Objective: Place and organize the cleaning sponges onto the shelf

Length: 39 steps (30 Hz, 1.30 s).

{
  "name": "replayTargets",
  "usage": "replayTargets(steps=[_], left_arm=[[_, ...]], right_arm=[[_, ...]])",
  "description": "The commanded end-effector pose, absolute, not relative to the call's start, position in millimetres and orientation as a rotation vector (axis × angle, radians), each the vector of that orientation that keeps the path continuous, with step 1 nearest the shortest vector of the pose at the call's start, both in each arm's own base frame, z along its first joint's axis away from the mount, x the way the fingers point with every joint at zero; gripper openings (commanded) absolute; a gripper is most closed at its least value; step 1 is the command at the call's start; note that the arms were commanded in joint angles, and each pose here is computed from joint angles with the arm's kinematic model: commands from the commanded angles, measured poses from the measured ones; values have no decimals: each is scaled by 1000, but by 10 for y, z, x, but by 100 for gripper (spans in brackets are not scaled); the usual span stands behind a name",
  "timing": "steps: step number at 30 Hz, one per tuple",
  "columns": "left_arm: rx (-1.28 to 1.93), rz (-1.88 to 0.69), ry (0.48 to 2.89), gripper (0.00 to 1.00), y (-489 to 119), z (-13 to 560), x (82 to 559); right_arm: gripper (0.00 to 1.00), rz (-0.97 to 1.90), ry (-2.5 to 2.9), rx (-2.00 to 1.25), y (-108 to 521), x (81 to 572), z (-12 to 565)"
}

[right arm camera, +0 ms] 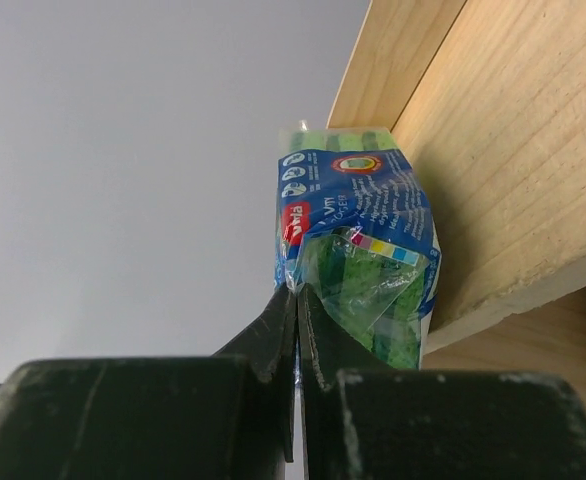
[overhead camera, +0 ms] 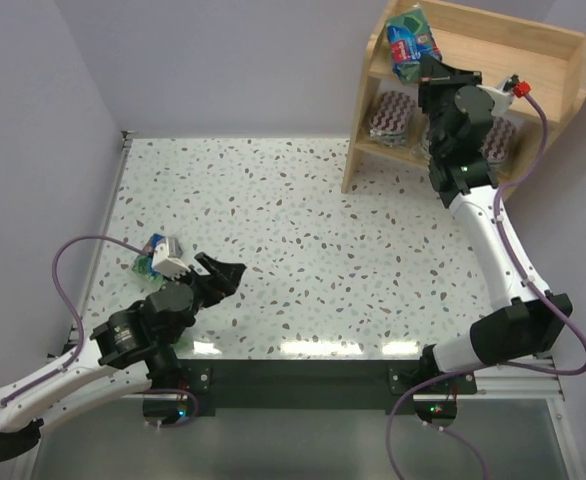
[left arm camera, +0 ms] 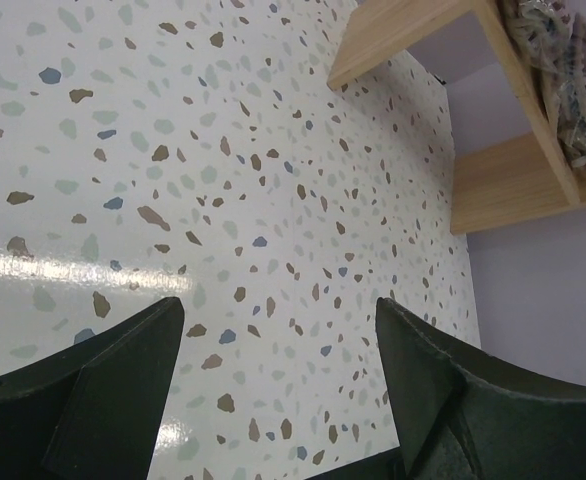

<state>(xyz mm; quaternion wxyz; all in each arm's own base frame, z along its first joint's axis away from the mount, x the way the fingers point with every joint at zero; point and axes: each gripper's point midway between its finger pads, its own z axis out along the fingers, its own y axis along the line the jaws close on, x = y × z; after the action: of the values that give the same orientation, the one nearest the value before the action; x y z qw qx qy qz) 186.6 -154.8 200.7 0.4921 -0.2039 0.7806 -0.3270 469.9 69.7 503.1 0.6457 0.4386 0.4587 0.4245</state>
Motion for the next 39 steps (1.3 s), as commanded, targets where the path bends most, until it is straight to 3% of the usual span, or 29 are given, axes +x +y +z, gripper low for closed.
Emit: replayTargets(steps=[1, 27, 30, 31, 34, 39], left_arm=[[-539, -782, 1869, 82, -1469, 2047, 1883], [-558, -776, 1865, 86, -1399, 2099, 1860], [-565, -773, 1861, 87, -1380, 2115, 1860], [-566, -774, 1863, 87, -1377, 2114, 1853], [-577, -764, 1863, 88, -1357, 2107, 1857], [-591, -756, 1855, 91, -1320, 2121, 1858]], right_arm=[[0, 884, 979, 1036, 626, 4686, 5136], [1, 841, 992, 1229, 883, 5300, 4807], [16, 857, 1012, 1208, 952, 5370, 4806], [26, 863, 1013, 1201, 960, 5382, 4814], [44, 907, 1021, 1156, 1040, 5384, 4868], [54, 957, 1018, 1099, 1074, 5224, 4915]])
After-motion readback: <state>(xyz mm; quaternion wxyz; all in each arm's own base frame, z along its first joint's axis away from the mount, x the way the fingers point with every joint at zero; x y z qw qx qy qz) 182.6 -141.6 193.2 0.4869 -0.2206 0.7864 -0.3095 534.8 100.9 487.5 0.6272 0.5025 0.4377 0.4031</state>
